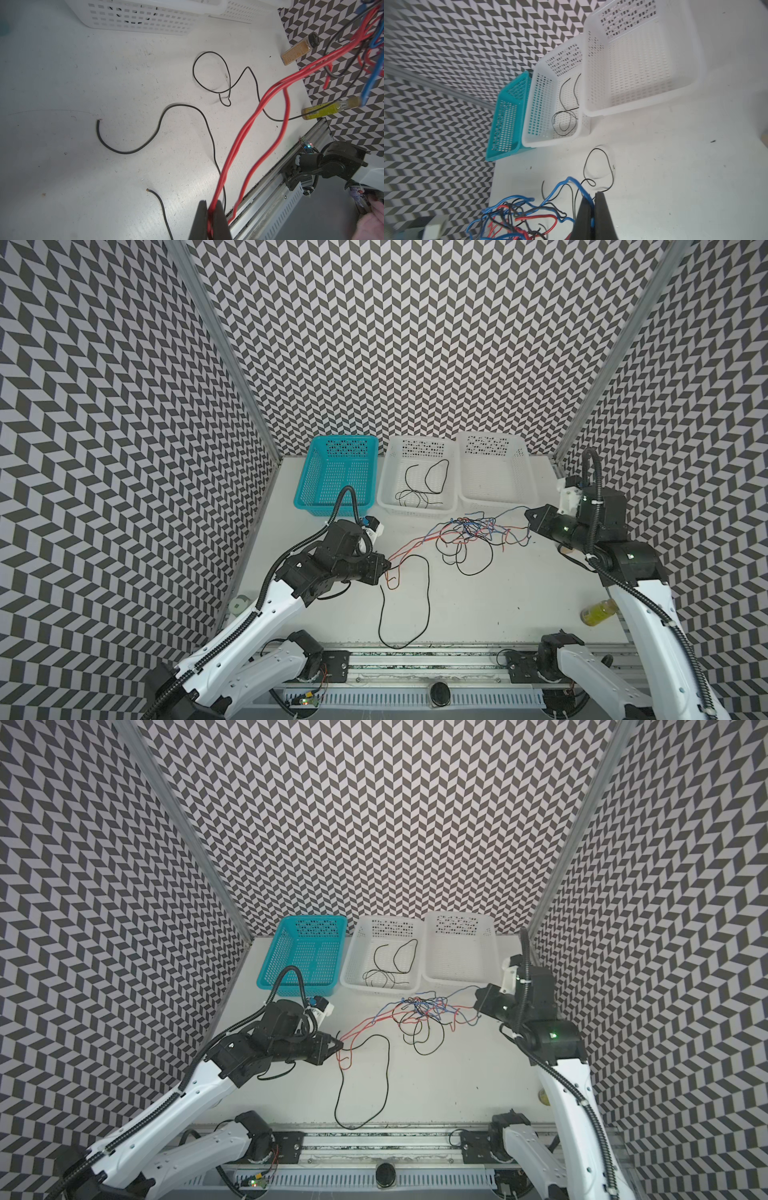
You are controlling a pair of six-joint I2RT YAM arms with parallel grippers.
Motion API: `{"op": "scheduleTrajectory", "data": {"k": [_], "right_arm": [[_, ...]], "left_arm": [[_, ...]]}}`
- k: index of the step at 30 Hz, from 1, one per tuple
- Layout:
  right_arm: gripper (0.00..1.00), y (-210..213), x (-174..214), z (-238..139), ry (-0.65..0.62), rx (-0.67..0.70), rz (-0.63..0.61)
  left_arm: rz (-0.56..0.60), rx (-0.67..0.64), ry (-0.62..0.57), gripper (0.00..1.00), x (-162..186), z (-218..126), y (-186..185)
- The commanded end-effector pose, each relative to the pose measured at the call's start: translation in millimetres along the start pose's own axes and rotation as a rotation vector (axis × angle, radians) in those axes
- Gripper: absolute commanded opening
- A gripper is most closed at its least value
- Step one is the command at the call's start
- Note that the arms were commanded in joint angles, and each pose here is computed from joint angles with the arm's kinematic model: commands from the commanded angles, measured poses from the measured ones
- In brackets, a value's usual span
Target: Untangle the cables
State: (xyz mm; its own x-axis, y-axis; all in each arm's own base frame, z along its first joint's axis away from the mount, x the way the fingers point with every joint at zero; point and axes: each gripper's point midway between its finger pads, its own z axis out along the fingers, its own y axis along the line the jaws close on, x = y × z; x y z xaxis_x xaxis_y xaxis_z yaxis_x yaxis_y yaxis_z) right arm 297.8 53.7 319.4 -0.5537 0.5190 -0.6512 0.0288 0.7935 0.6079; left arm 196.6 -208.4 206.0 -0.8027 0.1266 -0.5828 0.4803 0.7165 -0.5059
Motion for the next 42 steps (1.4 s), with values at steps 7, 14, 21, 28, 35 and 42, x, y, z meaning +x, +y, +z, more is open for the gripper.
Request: {"op": "scheduleTrajectory", "data": {"k": [7, 14, 21, 28, 35, 42], "right_arm": [[0.00, 44.4, 18.8, 20.8, 0.094, -0.296, -0.047], [0.00, 74.3, 40.0, 18.5, 0.142, -0.370, -0.140], [0.00, 116.0, 69.9, 14.4, 0.201, -0.504, -0.269], [0.00, 158.6, 91.2, -12.9, 0.220, -0.724, -0.385], [0.00, 170.5, 101.5, -24.2, 0.236, -0.823, -0.420], [0.00, 174.6, 116.0, -27.5, 0.304, -0.896, -0.432]], "left_arm": [[0.032, 0.036, -0.061, 0.45, 0.4, -30.3, -11.2], [0.130, 0.210, -0.138, 0.66, -8.8, -48.3, -47.7], [0.027, 0.328, -0.138, 0.77, -28.3, -31.0, -67.1], [-0.018, 0.369, -0.139, 0.95, -36.9, -8.2, -80.7], [0.021, 0.350, -0.061, 0.82, -26.5, 12.4, -82.0], [0.013, 0.243, -0.039, 0.53, -26.0, 22.6, -64.5]]}}
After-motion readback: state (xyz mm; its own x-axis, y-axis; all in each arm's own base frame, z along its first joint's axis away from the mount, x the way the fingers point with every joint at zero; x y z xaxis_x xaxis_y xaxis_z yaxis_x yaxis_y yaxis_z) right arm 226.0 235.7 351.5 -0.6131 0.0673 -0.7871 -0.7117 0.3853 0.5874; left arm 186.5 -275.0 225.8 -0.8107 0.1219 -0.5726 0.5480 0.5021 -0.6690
